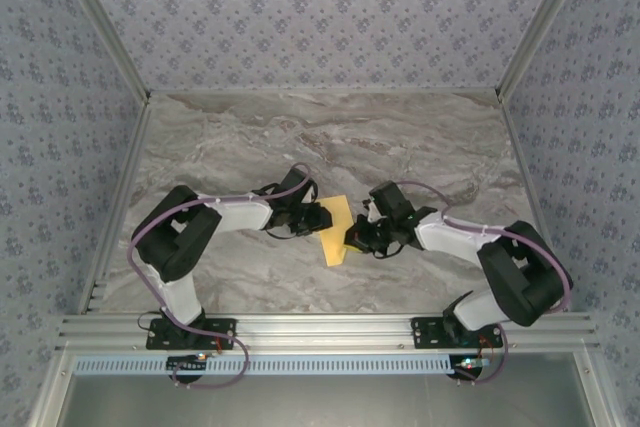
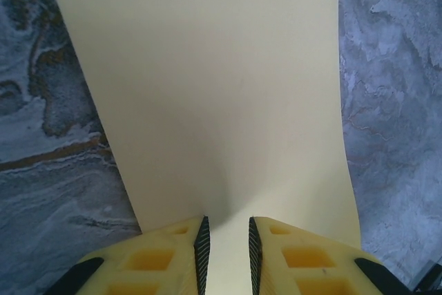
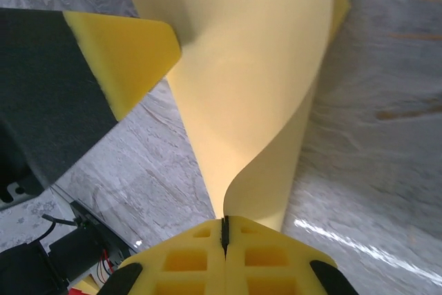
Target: Fold a paper plane with a square sheet of paper (pick it up from the middle)
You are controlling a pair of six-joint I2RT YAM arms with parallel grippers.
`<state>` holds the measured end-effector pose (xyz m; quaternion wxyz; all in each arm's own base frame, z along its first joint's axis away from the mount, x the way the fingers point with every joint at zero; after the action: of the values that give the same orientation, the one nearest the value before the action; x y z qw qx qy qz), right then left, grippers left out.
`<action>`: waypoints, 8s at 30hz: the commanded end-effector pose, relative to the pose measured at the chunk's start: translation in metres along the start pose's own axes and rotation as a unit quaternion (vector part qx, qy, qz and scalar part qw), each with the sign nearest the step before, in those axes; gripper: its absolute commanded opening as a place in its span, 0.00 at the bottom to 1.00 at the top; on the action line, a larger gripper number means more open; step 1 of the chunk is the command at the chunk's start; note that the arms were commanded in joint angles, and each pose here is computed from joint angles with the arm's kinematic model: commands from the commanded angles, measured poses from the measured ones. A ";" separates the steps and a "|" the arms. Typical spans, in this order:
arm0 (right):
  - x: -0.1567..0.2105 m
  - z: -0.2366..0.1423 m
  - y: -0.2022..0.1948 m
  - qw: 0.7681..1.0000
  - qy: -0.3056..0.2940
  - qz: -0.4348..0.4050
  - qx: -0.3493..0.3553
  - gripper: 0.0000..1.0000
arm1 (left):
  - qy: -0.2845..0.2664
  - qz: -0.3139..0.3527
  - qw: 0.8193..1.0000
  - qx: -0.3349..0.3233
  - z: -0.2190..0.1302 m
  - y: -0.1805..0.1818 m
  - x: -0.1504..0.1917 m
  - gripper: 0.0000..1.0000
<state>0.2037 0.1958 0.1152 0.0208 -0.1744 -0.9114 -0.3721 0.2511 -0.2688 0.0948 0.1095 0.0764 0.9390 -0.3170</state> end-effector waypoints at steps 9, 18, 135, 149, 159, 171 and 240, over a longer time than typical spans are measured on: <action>-0.011 0.026 0.022 0.998 -0.039 -0.027 -0.029 0.05 | -0.057 0.038 0.998 0.000 -0.032 -0.017 -0.019 0.26; -0.014 0.039 0.021 0.998 -0.040 -0.034 -0.037 0.05 | -0.039 0.018 0.998 -0.036 -0.015 0.003 -0.028 0.16; -0.014 0.048 0.011 0.994 -0.057 -0.085 -0.037 0.19 | 0.024 -0.009 0.998 -0.054 0.006 0.021 -0.021 0.06; -0.017 0.055 0.008 0.995 -0.049 -0.082 -0.034 0.18 | 0.028 -0.007 0.998 -0.052 0.007 0.020 -0.020 0.06; -0.017 0.057 0.000 0.996 -0.049 -0.075 -0.017 0.10 | -0.003 0.024 1.000 -0.010 -0.025 -0.002 -0.024 0.15; -0.016 0.058 -0.004 0.996 -0.047 -0.070 -0.007 0.00 | 0.028 0.039 0.998 0.031 -0.026 0.007 0.006 0.12; -0.026 0.034 -0.053 0.989 -0.111 0.044 0.092 0.00 | -0.023 0.073 0.996 -0.038 -0.051 -0.043 0.008 0.19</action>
<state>0.2322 0.1976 0.0824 -0.0762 -0.2015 -0.9051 -0.3666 0.2390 -0.2705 0.1442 0.1436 0.1558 0.9461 -0.2448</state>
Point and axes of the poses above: each hand's point on the last joint's axis, 136 mm out from that joint toward the fingers, its own z axis out along the fingers, its own y axis along the line the jaws close on, x = y × z, the point moved 9 cm from there along -z, back along the fingers, and after that the axes turned 12 degrees about z, right-handed, at the moved point
